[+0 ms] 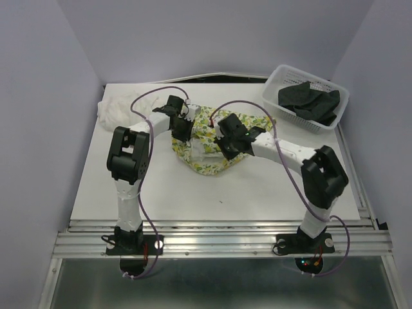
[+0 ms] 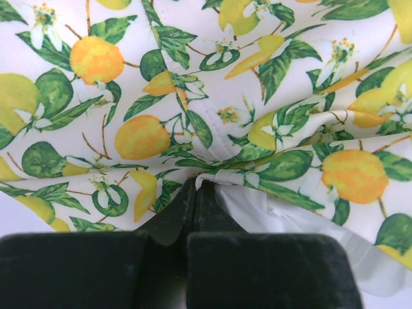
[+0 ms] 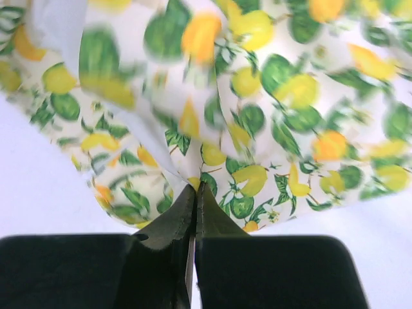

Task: Fold and stack the skirts
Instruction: Flatten the skirt out

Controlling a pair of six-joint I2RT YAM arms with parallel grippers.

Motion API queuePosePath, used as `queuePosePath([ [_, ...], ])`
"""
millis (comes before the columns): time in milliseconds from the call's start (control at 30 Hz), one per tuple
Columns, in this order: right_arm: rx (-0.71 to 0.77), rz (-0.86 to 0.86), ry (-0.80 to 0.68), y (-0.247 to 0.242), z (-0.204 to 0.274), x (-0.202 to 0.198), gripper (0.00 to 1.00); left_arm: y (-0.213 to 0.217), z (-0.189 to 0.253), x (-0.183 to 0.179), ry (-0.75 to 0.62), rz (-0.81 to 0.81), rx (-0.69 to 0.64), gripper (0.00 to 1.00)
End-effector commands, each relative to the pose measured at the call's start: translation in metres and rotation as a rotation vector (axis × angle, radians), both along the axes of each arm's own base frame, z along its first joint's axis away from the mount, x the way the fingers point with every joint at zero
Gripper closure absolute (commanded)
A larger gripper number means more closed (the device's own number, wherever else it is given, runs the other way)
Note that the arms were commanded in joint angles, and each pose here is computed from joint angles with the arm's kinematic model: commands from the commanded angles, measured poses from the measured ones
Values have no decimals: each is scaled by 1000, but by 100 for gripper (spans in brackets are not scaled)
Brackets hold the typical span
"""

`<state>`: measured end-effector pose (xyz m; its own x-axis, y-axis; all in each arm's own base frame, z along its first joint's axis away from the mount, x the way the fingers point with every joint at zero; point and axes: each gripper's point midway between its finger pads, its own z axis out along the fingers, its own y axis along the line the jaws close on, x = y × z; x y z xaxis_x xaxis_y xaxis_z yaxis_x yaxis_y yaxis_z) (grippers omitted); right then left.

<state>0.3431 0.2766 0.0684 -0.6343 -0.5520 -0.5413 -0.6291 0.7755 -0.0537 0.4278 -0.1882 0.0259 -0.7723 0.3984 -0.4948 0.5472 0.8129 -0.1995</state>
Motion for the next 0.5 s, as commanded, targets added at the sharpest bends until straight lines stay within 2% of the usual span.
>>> queuePosePath([
  [0,114,-65,-180,-24,87,-14,99,34,-12,-13,44,40,112,100],
  [133,65,-177,-135,-73,62,-38,99,43,4,-11,-9,48,131,100],
  [167,49,-182,-91,-84,40,-50,99,44,13,-13,-29,44,129,100],
  [300,78,-178,-47,-93,29,-68,99,41,45,-21,-116,-7,93,100],
  [400,90,-120,-44,-88,32,-71,99,36,70,-36,-201,-92,64,92],
  [467,123,-77,-14,-79,30,-77,99,35,79,-50,-243,-158,74,80],
])
